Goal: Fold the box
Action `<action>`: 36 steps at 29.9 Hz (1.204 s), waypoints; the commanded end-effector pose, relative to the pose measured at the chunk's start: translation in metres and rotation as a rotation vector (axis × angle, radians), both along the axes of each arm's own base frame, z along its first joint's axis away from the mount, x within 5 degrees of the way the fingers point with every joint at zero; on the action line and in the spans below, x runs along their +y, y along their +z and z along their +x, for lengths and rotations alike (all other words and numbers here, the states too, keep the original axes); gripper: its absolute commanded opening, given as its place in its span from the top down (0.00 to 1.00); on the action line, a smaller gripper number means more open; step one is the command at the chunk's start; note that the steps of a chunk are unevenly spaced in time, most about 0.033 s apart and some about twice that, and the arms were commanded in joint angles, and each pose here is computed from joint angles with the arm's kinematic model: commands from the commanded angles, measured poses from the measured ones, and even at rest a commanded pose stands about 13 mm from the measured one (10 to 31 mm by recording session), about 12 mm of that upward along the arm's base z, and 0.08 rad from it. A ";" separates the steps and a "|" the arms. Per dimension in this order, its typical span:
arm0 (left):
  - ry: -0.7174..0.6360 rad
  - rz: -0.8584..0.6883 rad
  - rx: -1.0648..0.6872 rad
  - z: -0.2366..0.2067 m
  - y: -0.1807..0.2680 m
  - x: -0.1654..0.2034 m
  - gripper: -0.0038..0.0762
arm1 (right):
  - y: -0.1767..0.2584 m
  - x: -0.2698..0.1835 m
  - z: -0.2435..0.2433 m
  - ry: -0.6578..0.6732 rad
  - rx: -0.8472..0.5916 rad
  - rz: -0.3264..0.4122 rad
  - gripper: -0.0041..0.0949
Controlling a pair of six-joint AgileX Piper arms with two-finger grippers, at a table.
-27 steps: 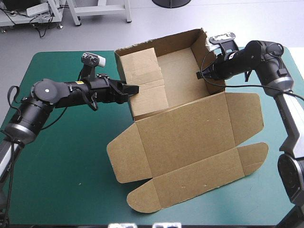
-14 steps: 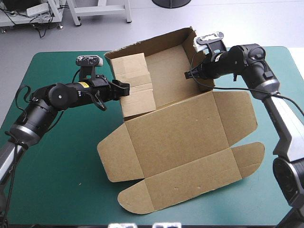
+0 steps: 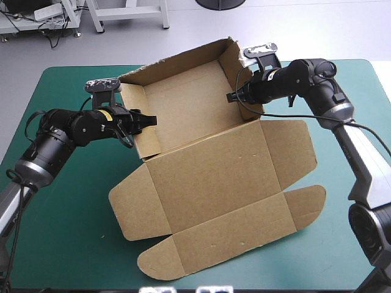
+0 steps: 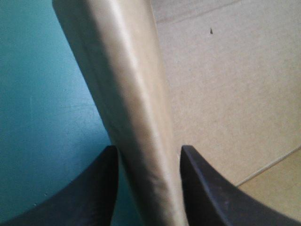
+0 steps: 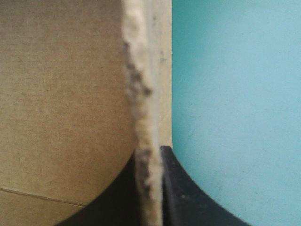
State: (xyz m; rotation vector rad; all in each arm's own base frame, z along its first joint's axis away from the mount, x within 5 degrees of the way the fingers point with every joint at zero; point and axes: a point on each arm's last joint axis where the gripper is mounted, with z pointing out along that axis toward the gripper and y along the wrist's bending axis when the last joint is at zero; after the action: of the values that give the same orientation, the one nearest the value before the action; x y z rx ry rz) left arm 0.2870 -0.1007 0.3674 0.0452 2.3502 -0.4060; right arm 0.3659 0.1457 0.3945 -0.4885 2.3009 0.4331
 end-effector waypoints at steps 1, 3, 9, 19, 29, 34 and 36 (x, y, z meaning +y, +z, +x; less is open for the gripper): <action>0.017 -0.087 -0.139 -0.001 0.025 -0.002 0.58 | 0.037 0.000 -0.014 0.006 -0.112 0.128 0.98; 0.016 -0.097 -0.161 0.000 0.027 -0.003 0.60 | 0.037 0.000 -0.014 0.012 -0.117 0.124 0.98; -0.024 -0.032 -0.191 0.000 0.027 -0.002 0.96 | 0.024 -0.003 -0.011 0.020 -0.065 0.015 0.98; -0.086 0.013 -0.077 0.016 -0.001 -0.011 0.96 | -0.035 0.000 0.010 0.040 0.197 -0.134 0.98; -0.175 0.093 0.104 0.049 -0.042 -0.026 0.96 | -0.074 -0.003 0.018 0.022 0.389 -0.252 0.98; -0.240 0.145 0.202 0.066 -0.048 -0.038 0.96 | -0.086 0.001 0.022 0.006 0.424 -0.253 0.98; -0.256 0.147 0.202 0.071 -0.049 -0.046 0.96 | -0.091 0.005 0.023 0.013 0.434 -0.260 0.98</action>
State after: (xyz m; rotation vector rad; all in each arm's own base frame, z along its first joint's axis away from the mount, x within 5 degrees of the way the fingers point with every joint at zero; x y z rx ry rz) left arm 0.3567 -0.1325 0.2848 0.3081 2.7192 -0.3181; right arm 0.3987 0.1482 0.2829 -0.4985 2.8205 0.2651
